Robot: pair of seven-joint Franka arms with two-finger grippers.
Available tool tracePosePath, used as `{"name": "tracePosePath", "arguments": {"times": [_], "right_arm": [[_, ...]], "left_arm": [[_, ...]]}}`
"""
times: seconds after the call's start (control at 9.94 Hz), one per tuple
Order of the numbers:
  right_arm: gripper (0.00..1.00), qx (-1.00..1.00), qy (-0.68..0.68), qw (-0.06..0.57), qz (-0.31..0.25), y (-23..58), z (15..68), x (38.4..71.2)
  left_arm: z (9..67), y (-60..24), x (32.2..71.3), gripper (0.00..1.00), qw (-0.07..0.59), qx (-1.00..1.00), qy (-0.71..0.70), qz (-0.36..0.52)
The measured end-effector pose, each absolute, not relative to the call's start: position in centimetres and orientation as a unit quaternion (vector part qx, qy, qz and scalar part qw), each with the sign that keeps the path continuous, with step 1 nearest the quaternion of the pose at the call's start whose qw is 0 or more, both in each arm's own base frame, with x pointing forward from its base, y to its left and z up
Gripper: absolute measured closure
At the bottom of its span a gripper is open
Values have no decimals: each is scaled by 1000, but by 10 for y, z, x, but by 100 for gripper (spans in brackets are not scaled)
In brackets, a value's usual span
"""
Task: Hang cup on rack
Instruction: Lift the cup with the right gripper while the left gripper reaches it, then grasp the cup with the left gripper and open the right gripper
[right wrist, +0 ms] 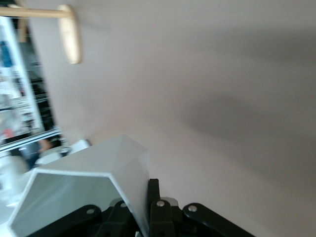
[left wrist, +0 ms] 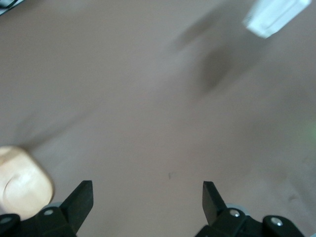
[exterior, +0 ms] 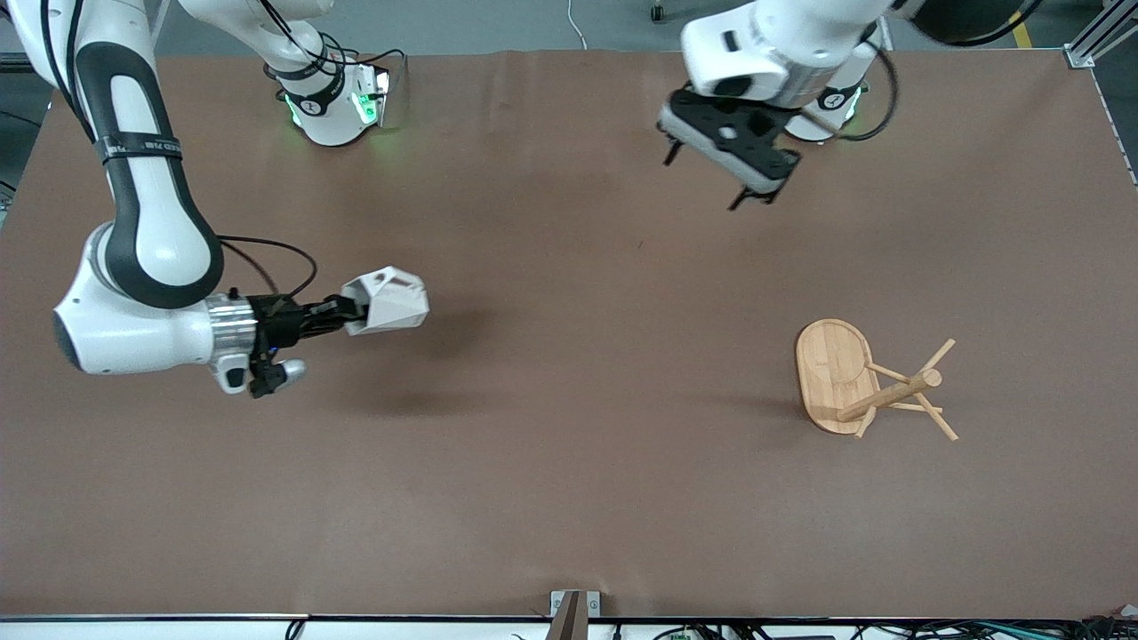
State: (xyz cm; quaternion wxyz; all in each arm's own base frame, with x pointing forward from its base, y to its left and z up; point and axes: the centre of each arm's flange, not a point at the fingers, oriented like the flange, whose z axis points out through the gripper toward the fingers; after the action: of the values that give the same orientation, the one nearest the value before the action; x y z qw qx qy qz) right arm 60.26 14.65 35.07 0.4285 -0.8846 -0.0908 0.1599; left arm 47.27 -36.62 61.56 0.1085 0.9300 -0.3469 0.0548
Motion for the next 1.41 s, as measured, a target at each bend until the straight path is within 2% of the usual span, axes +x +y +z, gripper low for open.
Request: {"name": "tracePosePath", "arguments": {"times": [0.2, 0.4, 0.91, 1.41], "right_arm": [[92, -838, -75, 509, 184, 208, 345, 582], [92, -803, -63, 553, 213, 260, 340, 560], [92, -747, -35, 619, 239, 320, 353, 540], [92, -734, -25, 628, 258, 334, 347, 527]], "left_arm": [[604, -385, 479, 9, 163, 900, -399, 67], [602, -395, 482, 10, 188, 888, -411, 86], [575, -456, 448, 10, 207, 874, -425, 110], [549, -458, 443, 9, 200, 877, -427, 92]]}}
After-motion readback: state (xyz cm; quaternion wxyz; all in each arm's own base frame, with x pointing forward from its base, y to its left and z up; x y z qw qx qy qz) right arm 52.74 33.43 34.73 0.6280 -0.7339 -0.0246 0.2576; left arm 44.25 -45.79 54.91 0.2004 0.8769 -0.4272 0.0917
